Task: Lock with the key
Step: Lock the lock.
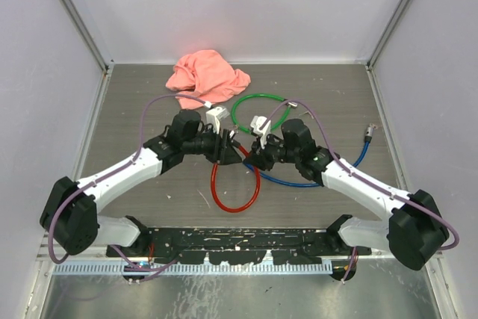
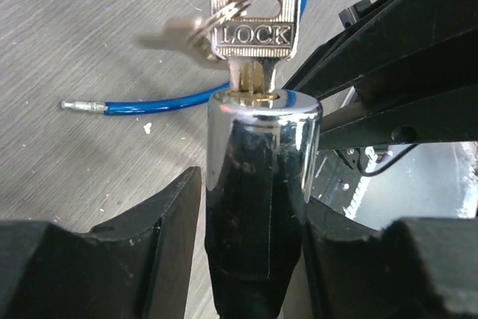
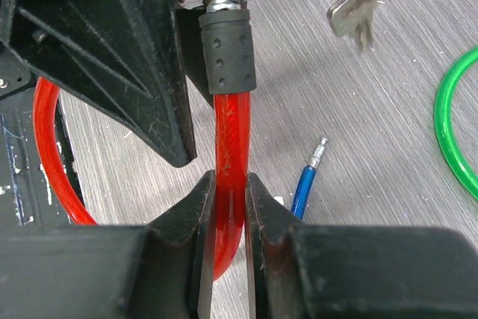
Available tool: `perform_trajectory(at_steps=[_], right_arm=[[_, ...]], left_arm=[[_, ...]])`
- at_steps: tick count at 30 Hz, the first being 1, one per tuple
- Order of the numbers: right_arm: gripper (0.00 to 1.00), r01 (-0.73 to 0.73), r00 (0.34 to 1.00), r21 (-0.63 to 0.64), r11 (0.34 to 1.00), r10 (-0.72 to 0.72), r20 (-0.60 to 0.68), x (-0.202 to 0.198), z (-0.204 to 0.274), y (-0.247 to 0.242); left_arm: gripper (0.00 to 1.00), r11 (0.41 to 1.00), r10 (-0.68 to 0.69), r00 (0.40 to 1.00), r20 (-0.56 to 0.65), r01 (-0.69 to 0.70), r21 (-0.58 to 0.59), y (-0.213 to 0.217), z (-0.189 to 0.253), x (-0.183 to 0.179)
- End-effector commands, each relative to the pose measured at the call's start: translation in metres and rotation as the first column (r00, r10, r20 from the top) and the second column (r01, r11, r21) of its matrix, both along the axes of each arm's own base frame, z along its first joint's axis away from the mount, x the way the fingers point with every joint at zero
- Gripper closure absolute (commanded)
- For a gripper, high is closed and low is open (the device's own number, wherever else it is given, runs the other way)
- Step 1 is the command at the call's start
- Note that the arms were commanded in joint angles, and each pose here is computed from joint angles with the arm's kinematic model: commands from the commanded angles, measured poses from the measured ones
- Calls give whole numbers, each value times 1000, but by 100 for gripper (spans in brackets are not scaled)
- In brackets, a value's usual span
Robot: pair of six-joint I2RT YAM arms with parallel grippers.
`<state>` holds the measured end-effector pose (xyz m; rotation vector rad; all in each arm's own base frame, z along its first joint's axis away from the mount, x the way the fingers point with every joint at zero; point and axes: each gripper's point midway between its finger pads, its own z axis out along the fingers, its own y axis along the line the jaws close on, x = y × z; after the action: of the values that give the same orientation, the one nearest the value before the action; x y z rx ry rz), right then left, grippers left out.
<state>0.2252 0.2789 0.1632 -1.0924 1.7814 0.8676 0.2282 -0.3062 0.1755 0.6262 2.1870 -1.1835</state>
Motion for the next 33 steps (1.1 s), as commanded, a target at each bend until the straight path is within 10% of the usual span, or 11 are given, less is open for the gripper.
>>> perform_trajectory(at_steps=[1,8,23,33], right_arm=[[99,-126,986,205,971,99,136,-4,55,31],[99,-109,989,223,969,83,125,-1,49,33],[99,-173,866,401,899,-55,497,22,69,37],[99,-249,784,290,924,16,620,8,14,30]], left_arm=[[56,988,97,977,192,-70,-141,-10,39,24],[61,979,49,959,280,10,-205,-15,62,16],[77,956,-286,815,505,207,207,-5,56,20],[84,878,-445,761,472,268,396,0,-2,3]])
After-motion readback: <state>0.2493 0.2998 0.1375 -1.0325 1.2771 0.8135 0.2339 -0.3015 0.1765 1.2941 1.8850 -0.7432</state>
